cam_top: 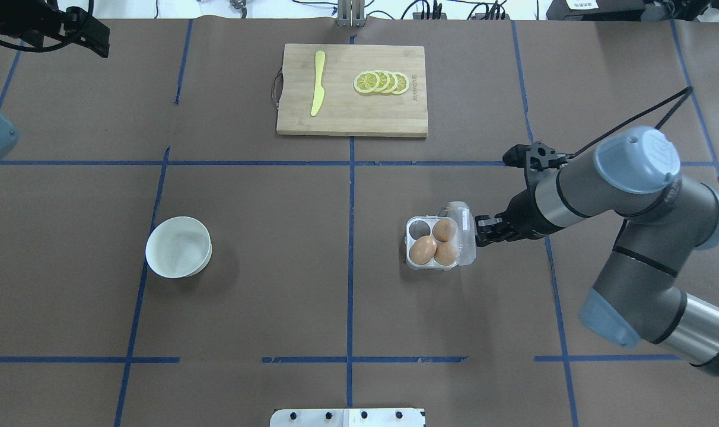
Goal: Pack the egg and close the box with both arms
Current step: 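Swing the clear lid over the eggs with the right gripper and withdraw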
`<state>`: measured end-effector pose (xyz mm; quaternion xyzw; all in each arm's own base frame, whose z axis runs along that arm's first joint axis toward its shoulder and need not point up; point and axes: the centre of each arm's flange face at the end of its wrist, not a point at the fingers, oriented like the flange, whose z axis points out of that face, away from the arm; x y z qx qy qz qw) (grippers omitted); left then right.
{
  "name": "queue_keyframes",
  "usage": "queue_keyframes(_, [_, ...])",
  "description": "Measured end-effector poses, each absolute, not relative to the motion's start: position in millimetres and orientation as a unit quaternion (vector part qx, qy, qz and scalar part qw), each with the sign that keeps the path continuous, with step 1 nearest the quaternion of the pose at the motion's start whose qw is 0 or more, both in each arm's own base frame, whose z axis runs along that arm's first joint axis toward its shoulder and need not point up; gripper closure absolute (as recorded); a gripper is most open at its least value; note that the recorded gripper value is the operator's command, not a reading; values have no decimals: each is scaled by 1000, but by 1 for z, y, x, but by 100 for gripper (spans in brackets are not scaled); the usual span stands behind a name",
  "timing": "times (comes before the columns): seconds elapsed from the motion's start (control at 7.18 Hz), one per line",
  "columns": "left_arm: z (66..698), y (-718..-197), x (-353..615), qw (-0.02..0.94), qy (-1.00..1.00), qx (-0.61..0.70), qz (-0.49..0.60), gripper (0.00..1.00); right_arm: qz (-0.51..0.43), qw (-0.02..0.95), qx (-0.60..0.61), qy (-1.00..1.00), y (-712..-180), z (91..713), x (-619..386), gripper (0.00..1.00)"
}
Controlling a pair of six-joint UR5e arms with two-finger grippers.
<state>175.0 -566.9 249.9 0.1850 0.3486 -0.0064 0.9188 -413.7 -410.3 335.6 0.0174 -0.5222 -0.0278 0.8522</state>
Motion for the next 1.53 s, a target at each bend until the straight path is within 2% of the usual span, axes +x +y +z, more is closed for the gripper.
queue_keyframes(0.14, [260, -567, 174, 921, 344, 182, 1, 0, -29, 852, 18, -523, -416, 305, -437, 100])
queue_keyframes(0.28, [270, -565, 173, 923, 339, 180, 10, 0, -29, 852, 17, -522, -420, 274, -452, 30])
queue_keyframes(0.42, [281, -564, 171, 926, 334, 177, 18, 0, -24, 851, 14, -524, -422, 249, -458, 0])
queue_keyframes(0.7, [311, -561, 156, 929, 329, 163, 48, 0, 19, 852, 10, -524, -430, 223, -439, 0])
queue_keyframes(0.98, [354, -565, 113, 929, 327, 151, 86, 0, 60, 875, 14, -480, -460, 221, -384, 0])
queue_keyframes(1.25, [404, -574, 59, 933, 311, 143, 109, 0, 36, 908, 37, -416, -496, 249, -319, 0])
queue_keyframes(1.53, [463, -577, 9, 933, 309, 125, 134, 0, -17, 928, 50, -369, -521, 308, -242, 0])
